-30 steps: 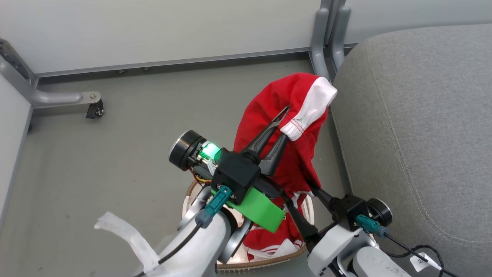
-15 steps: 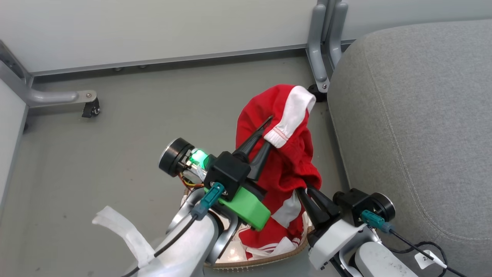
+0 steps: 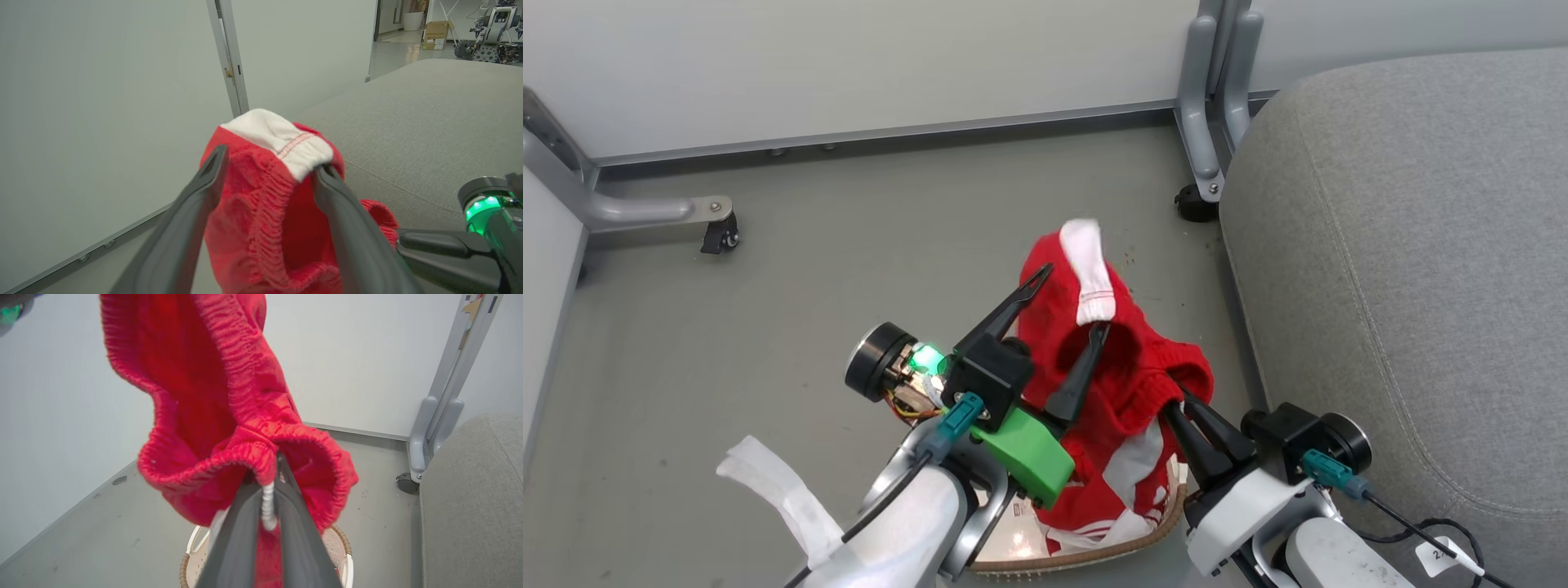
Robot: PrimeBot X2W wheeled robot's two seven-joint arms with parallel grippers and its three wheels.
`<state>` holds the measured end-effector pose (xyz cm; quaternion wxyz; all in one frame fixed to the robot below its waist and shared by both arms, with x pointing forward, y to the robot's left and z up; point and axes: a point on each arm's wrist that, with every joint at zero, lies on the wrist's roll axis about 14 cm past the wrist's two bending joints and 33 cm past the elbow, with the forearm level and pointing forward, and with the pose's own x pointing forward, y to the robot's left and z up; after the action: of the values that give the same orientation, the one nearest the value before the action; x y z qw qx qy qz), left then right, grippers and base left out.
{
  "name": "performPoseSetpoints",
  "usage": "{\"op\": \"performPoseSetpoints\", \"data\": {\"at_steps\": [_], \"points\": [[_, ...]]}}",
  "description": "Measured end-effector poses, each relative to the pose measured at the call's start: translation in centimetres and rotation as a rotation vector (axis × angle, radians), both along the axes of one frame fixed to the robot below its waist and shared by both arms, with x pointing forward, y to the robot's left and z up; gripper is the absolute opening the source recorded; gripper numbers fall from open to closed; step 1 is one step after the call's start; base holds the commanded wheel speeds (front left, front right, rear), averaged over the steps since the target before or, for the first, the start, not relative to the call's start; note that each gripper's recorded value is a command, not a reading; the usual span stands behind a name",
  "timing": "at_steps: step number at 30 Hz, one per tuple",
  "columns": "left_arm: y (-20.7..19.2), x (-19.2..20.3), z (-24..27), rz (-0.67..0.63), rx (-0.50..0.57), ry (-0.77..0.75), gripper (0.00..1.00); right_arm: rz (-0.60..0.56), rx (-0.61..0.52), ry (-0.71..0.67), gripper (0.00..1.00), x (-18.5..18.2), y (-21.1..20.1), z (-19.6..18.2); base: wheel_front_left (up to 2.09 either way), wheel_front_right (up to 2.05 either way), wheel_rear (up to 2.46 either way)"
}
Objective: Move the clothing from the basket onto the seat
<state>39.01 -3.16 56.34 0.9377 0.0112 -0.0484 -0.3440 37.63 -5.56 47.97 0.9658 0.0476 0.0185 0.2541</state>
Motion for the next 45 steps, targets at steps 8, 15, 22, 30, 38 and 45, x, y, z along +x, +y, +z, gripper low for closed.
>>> {"op": "performPoseSetpoints", "data": {"at_steps": [8,15,22,30,38,45], "points": [[0.2,-0.2,-0.2,-0.002,0.011,0.014,1.0,0.002,0.005,-0.015,0.0,-0.2,0.0,0.6,0.0,0.0,0.0],[0.1,-0.4,-0.8,-0.008,0.026,0.042,1.0,-0.01,0.016,-0.03,0.0,-0.1,-0.3,1.1,0.0,0.0,0.0],[-0.3,-1.1,-1.7,-0.047,0.04,0.09,1.0,-0.016,0.02,-0.027,0.0,-0.2,-0.4,1.1,0.0,0.0,0.0],[-0.4,-1.0,-1.4,-0.056,0.023,0.085,1.0,-0.036,0.023,-0.03,0.0,-0.1,-1.0,1.2,0.0,0.0,0.0],[-0.6,-0.5,-1.9,-0.061,0.013,0.089,1.0,-0.1,0.02,-0.056,0.0,0.1,-3.2,1.9,0.0,0.0,0.0],[-2.6,-0.3,-2.3,-0.124,0.005,0.088,1.0,-0.228,0.025,-0.126,0.0,0.3,-7.2,4.2,0.0,0.0,0.0]]}}
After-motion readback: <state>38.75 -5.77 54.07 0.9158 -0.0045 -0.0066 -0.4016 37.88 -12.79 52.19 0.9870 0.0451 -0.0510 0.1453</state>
